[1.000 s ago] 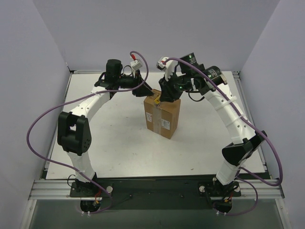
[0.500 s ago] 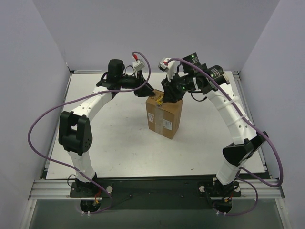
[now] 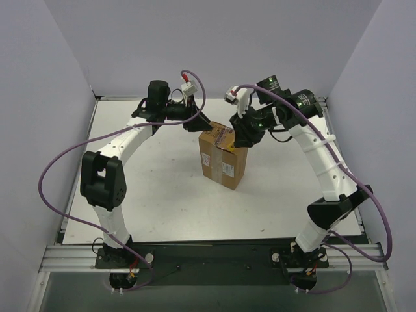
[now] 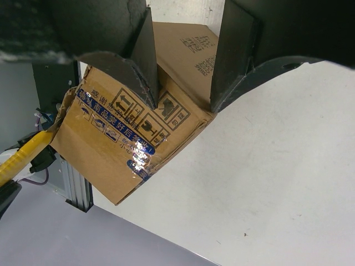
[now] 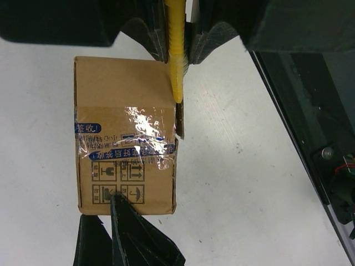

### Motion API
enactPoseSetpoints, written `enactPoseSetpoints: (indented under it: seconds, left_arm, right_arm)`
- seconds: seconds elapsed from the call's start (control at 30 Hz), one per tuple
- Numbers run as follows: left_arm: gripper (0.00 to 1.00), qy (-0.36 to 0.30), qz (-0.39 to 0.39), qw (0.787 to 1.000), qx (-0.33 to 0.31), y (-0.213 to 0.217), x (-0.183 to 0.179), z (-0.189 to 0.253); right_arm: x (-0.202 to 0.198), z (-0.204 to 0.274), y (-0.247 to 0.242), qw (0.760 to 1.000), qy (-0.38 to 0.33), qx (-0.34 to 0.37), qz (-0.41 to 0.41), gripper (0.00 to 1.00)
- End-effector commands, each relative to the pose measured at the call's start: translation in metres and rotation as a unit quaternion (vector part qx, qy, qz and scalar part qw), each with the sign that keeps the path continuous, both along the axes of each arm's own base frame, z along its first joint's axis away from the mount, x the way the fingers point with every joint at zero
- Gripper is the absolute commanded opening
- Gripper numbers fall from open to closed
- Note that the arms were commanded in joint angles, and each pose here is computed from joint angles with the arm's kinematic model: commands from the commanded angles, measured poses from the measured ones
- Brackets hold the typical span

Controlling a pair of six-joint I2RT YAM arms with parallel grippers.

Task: Unpack the express box

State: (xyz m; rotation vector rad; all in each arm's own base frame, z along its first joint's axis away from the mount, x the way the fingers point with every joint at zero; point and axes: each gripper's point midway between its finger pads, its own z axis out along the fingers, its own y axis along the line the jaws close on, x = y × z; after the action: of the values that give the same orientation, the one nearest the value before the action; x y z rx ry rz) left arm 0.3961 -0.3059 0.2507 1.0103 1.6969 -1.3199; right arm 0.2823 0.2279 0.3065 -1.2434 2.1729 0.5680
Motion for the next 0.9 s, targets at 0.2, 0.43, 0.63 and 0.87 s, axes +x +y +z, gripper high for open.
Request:
enactPoseSetpoints:
  seconds: [0.2,0.43,0.63,0.87]
  left_arm:
    - [0.50,0.076,0.042,0.992,0.087,0.011,0.009,-0.090]
    - [0.63,0.040,0.023,0.999,-0.004,-0.005,0.003,-0.023]
    - [0.68,-0.026,0.060,0.995,-0.070,0.003,0.005,0.047]
    - [0.66,-0.057,0.080,0.994,-0.049,0.038,-0.013,0.039]
  right_arm:
    - [-0.012,0.028,-0.026,0.999,-0.021,0.017,-0.039,0.00]
    - [0.018,0.100,-0.027,0.982,-0.119,0.118,-0.092,0.00]
    - [0.020,0.049,-0.033,0.989,-0.076,0.076,-0.106,0.00]
    - [0.039,0.033,-0.040,0.986,-0.089,0.053,-0.134,0.00]
